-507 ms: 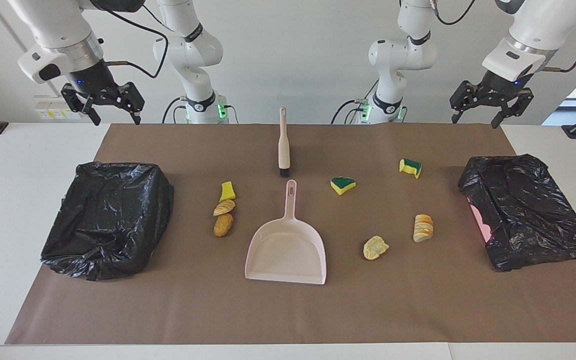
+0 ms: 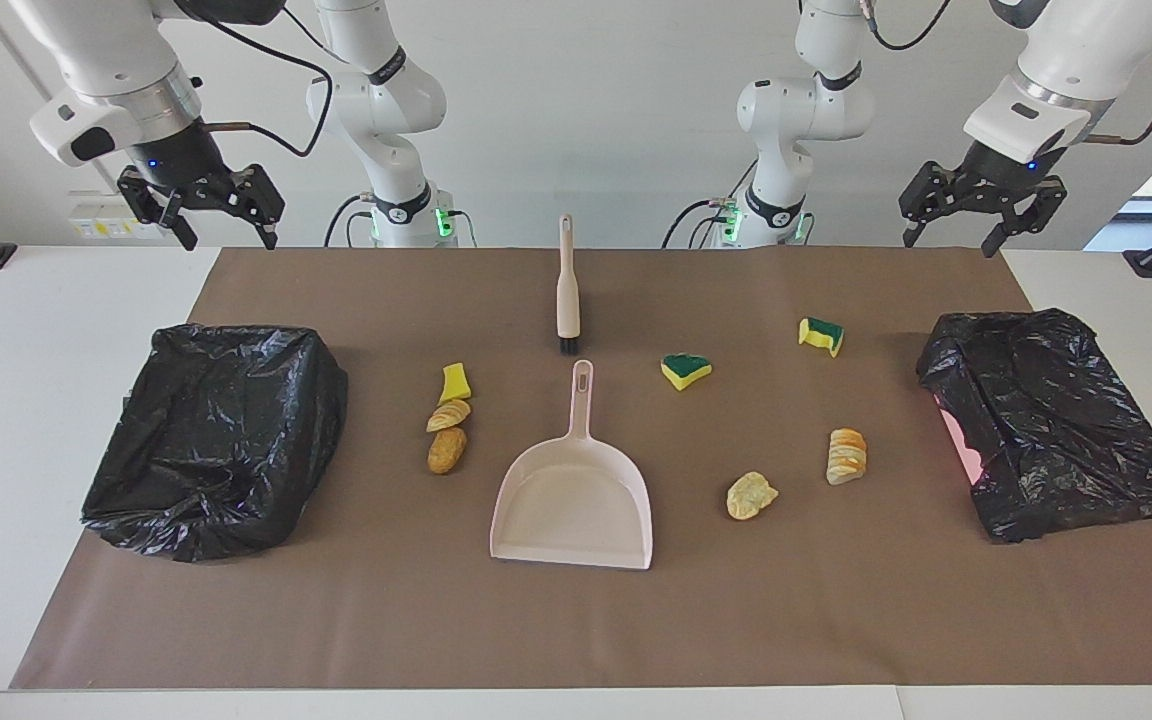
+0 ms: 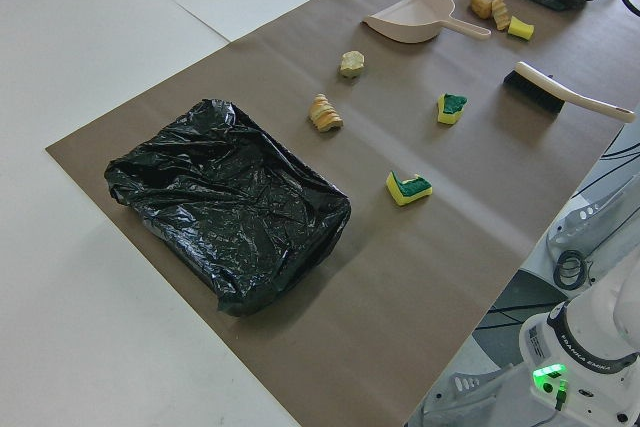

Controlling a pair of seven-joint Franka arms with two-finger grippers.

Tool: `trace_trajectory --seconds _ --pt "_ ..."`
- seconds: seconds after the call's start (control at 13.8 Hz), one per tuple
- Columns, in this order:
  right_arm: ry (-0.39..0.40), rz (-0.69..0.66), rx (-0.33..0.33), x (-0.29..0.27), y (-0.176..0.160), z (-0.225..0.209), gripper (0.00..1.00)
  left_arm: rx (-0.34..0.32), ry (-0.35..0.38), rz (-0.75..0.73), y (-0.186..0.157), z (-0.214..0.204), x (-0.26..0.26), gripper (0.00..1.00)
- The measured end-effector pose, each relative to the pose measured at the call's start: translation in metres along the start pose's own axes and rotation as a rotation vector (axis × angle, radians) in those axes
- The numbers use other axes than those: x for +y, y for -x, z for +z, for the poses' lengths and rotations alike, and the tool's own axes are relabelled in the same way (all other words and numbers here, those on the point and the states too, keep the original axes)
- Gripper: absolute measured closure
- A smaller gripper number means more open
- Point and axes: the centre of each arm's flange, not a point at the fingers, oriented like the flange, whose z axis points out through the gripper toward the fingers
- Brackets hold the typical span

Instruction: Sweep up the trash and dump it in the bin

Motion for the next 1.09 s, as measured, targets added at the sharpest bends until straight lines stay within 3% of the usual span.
trace_trajectory --seconds 0.65,1.09 --pt "0.001 0.004 0.066 -0.038 -0.021 0.039 0.0 -0.001 0.0 0.001 0.0 0.0 0.001 0.0" --pt "0.013 -0.006 0.097 -0.099 -0.102 0.121 0.0 0.009 0.017 0.09 -0.007 0.002 0.059 0.0"
